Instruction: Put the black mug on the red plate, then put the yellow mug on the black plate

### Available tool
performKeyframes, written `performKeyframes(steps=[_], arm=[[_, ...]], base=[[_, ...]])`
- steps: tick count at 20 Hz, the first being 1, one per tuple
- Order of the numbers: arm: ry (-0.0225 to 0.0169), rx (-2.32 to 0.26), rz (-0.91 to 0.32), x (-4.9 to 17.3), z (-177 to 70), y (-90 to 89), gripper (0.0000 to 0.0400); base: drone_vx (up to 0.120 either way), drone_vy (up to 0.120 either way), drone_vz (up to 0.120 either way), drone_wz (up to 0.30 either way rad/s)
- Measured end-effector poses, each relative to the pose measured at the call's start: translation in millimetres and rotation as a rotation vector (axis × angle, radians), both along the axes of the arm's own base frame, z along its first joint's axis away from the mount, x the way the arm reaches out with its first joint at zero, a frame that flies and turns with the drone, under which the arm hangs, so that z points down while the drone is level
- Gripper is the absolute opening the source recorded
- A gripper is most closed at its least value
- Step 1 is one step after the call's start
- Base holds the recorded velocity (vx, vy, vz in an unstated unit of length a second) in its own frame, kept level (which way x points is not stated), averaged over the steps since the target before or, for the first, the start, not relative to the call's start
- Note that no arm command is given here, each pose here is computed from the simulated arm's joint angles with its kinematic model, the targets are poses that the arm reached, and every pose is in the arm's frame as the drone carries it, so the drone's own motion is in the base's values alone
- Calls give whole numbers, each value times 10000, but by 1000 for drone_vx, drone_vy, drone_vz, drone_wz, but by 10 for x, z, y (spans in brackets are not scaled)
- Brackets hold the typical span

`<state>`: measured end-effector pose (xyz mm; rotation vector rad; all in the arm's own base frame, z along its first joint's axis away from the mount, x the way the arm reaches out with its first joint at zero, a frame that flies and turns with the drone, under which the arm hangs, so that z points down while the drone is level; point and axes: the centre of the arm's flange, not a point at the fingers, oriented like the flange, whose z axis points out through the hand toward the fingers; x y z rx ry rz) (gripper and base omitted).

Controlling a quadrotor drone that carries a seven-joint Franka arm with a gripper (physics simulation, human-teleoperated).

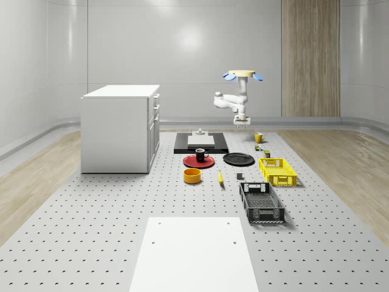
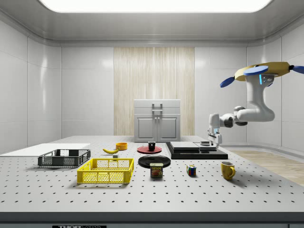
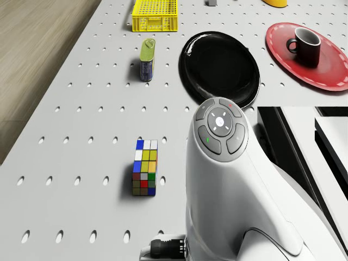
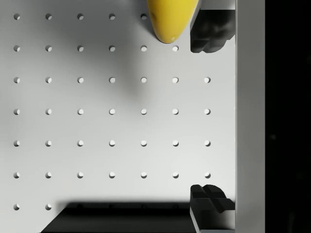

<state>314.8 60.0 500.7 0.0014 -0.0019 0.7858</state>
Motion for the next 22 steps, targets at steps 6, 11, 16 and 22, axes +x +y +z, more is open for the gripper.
performKeyframes(steps=[6, 11, 16, 22], arm=[[0, 0, 0, 0, 0, 0, 400], [0, 0, 0, 0, 0, 0, 400], [0, 0, 0, 0, 0, 0, 400], [0, 0, 0, 0, 0, 0, 400]], base=[[-67, 120, 0, 0], [0, 120, -72, 0], [0, 120, -64, 0], [73, 120, 0, 0]])
